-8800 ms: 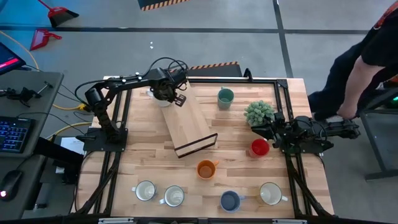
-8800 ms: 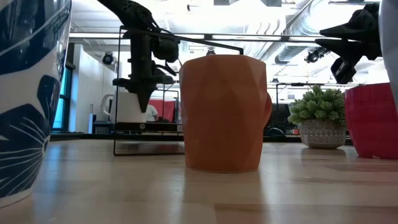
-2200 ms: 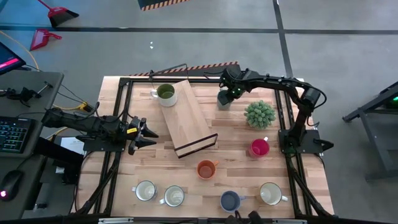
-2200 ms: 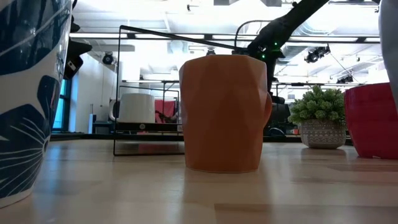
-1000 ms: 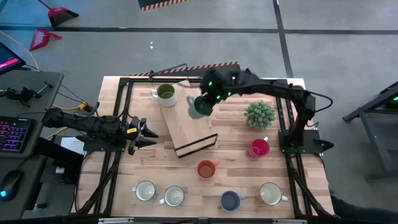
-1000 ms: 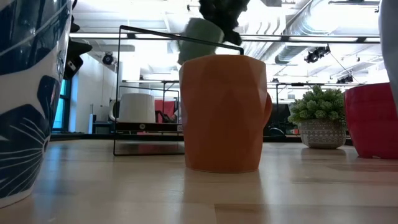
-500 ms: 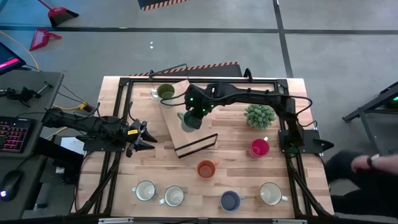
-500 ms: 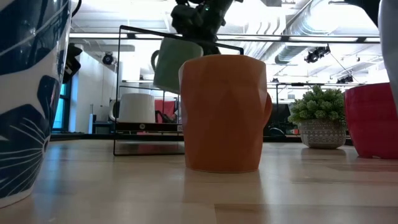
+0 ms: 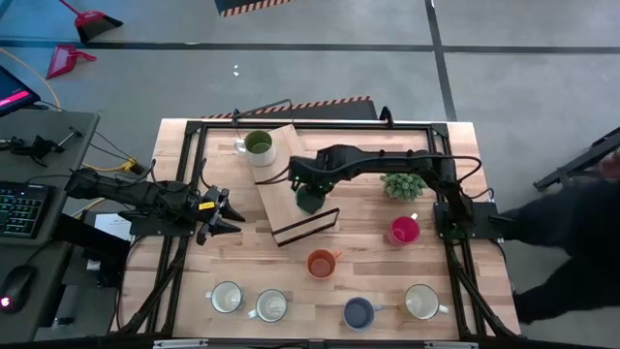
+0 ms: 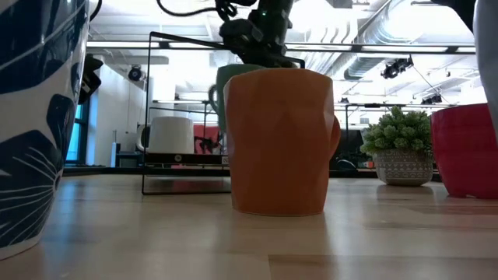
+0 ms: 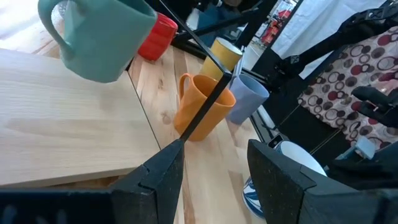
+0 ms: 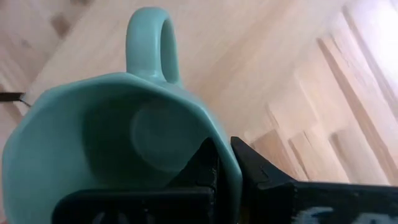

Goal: Place coffee mugs
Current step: Put the green mug on the shelf

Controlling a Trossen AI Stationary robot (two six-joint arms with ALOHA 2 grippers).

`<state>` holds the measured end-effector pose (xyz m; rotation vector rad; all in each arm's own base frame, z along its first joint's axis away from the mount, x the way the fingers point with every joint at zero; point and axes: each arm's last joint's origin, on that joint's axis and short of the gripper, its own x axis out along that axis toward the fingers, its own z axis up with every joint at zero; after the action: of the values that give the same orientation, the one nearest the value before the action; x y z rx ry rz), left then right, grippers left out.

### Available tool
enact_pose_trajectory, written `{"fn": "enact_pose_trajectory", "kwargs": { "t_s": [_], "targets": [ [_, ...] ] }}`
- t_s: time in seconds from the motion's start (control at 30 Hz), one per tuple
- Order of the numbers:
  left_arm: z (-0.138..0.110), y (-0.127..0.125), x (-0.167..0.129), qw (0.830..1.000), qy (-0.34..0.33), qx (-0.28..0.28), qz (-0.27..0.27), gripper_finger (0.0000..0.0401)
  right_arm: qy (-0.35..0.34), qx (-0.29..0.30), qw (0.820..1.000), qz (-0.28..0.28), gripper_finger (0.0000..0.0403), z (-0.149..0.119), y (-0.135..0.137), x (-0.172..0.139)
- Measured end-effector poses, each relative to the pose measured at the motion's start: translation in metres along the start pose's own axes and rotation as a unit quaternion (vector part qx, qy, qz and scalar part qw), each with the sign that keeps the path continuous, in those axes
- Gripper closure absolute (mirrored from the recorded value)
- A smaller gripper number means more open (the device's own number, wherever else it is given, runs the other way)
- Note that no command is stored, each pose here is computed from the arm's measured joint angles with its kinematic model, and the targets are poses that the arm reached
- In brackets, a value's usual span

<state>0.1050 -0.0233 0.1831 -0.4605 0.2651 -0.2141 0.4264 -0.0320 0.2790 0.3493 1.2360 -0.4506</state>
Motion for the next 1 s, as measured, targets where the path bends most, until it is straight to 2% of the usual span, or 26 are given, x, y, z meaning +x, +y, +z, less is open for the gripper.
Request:
{"fn": "enact_pose_trajectory", "kwargs": {
  "t_s": [0.33, 0.5, 0.67, 0.87, 1.0],
  "targets": [
    [0.000, 0.000, 0.000, 1.000, -0.002, -0.008, -0.001, 0.0236, 0.031, 0.073, 0.997, -0.013, 0.0403, -0.008, 0.001, 0.000],
    [0.000, 0.000, 0.000, 1.000, -0.002, -0.008, -0.001, 0.0236, 0.032, 0.082, 0.996, -0.012, 0.0403, -0.011, 0.007, -0.001],
    [0.000, 0.000, 0.000, 1.000, -0.002, -0.008, -0.001, 0.0236, 0.027, 0.067, 0.997, -0.013, 0.0403, -0.013, 0.011, -0.002],
    [0.000, 0.000, 0.000, 1.000, -0.002, -0.008, -0.001, 0.0236, 0.012, 0.112, 0.993, -0.038, 0.0403, -0.012, 0.009, -0.002],
    [0.000, 0.000, 0.000, 1.000, -0.002, -0.008, -0.001, 0.0236, 0.019, 0.099, 0.994, -0.030, 0.0403, -0.012, 0.012, 0.003]
  ]
}}
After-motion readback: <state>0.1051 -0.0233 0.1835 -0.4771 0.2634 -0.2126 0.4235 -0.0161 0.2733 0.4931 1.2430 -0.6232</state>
